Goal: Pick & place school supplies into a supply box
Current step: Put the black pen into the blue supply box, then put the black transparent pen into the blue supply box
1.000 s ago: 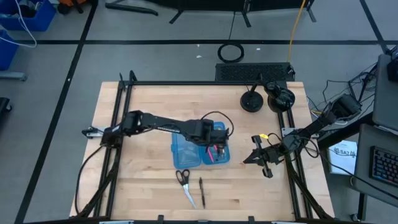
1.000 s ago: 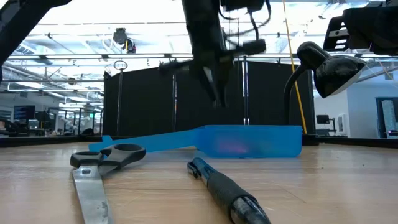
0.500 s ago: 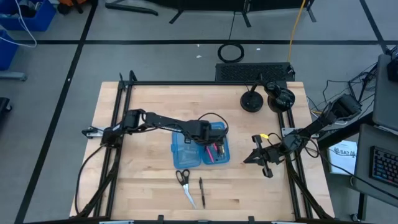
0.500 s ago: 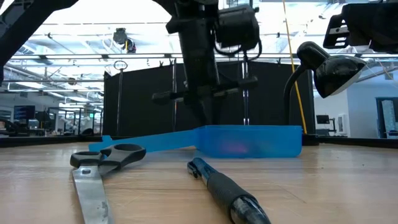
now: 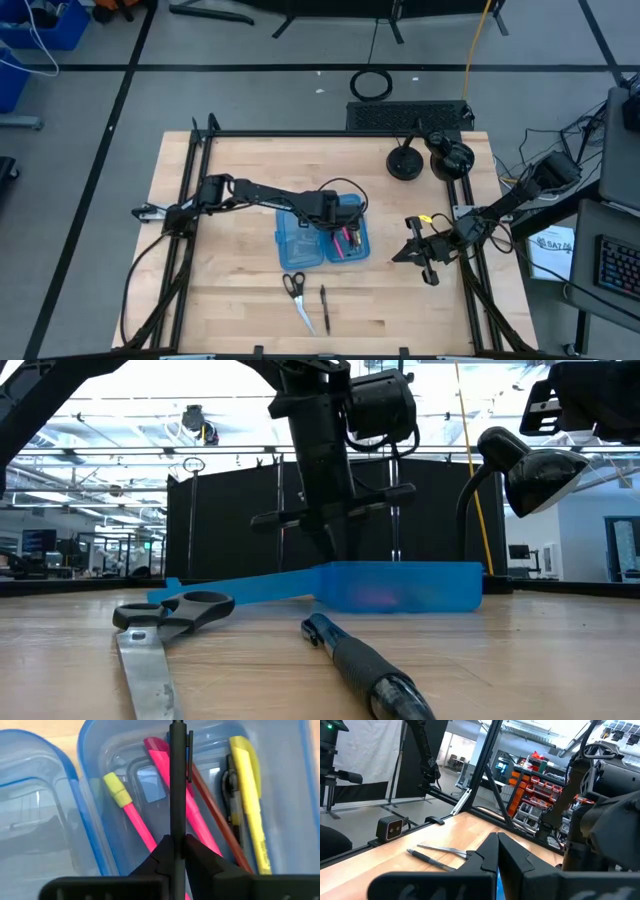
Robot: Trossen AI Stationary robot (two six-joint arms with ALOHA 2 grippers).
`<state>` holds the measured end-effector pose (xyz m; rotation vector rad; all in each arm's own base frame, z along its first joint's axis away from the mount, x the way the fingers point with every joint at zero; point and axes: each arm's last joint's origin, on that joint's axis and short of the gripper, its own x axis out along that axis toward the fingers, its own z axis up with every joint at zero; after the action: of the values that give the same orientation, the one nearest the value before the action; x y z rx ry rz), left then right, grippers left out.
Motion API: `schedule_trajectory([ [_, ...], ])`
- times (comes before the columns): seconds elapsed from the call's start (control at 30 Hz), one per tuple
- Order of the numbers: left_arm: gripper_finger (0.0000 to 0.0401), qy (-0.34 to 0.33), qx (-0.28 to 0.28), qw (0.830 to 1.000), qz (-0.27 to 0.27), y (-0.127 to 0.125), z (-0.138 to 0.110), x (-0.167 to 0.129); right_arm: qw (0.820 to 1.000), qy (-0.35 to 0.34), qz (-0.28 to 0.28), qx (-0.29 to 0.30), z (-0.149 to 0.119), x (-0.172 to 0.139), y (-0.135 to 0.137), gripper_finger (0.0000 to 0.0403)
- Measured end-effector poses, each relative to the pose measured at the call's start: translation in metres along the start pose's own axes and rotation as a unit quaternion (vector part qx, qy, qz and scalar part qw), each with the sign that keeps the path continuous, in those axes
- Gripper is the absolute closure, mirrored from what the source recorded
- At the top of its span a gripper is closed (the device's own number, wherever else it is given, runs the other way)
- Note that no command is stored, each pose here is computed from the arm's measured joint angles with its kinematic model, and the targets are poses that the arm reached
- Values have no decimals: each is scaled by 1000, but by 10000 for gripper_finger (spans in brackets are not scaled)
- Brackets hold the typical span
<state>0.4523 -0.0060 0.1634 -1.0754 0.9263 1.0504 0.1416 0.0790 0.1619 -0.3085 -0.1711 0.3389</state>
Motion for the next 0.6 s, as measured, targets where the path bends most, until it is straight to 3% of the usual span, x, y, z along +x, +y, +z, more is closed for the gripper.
schedule_trajectory([
  [0.33,260,2,12,1000,-2,-1,-6,-1,1000,0,0,0,0,0,0,403],
  [0.47,243,3,23,1000,-3,-1,-9,-2,1000,2,1,6,0,0,0,403],
  [0.6,241,1,72,997,-26,-5,-17,-17,1000,8,3,7,-2,0,1,403],
])
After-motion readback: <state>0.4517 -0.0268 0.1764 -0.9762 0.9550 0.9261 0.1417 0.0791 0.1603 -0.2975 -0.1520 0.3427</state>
